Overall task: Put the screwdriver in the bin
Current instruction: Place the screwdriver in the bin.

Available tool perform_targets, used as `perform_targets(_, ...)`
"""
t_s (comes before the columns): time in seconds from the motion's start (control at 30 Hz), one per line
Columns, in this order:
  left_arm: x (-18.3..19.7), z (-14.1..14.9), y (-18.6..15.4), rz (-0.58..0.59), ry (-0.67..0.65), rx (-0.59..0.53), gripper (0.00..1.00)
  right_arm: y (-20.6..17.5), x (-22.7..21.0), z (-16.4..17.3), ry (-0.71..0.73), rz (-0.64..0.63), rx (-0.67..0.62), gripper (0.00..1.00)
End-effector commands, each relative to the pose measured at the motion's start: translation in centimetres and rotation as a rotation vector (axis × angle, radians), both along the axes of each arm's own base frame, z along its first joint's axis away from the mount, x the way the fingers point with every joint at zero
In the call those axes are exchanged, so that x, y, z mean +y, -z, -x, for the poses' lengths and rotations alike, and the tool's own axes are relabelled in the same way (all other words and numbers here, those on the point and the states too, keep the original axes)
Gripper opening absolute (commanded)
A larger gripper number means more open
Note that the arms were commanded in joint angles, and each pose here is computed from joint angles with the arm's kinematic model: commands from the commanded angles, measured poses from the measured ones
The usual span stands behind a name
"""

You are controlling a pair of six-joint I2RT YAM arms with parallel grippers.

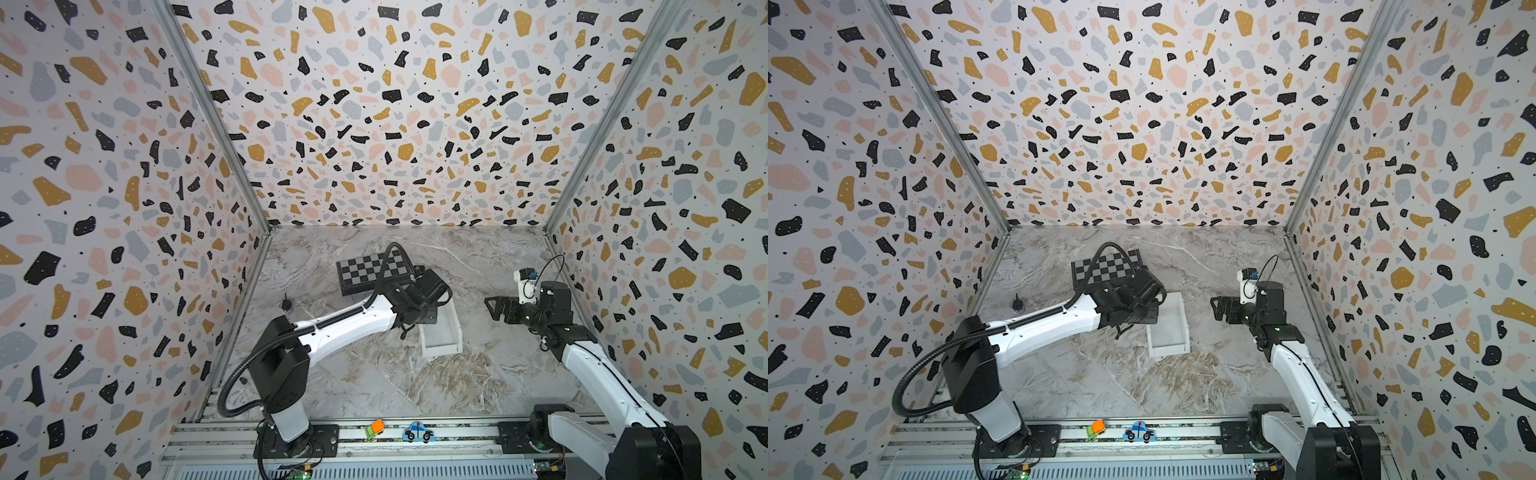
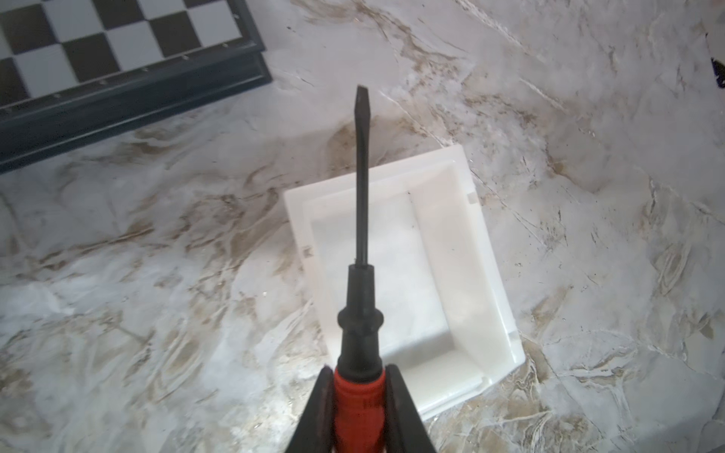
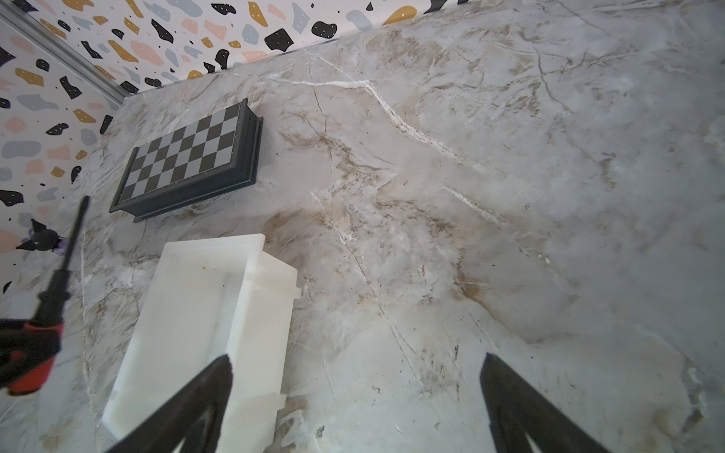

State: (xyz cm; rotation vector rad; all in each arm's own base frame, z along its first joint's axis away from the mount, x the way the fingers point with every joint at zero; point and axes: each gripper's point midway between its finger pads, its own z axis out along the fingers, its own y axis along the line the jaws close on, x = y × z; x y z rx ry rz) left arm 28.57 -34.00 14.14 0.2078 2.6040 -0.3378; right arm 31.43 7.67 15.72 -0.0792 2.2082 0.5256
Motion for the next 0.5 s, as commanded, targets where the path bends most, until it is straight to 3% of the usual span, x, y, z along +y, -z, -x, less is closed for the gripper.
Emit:
perform_targets(0.0,-1.5,0.7,1.5,-0.076,0.055,0.012,0.00,-2.2,0.0,0.0,0.000,-0.011,-0.035,0.99)
perform_targets(0.47,-3.5,1.8,6.9,-0.159,0.104,0.077,0.00,-1.7,-0.4,0.4,0.004,-0.004,-0.029,0.99)
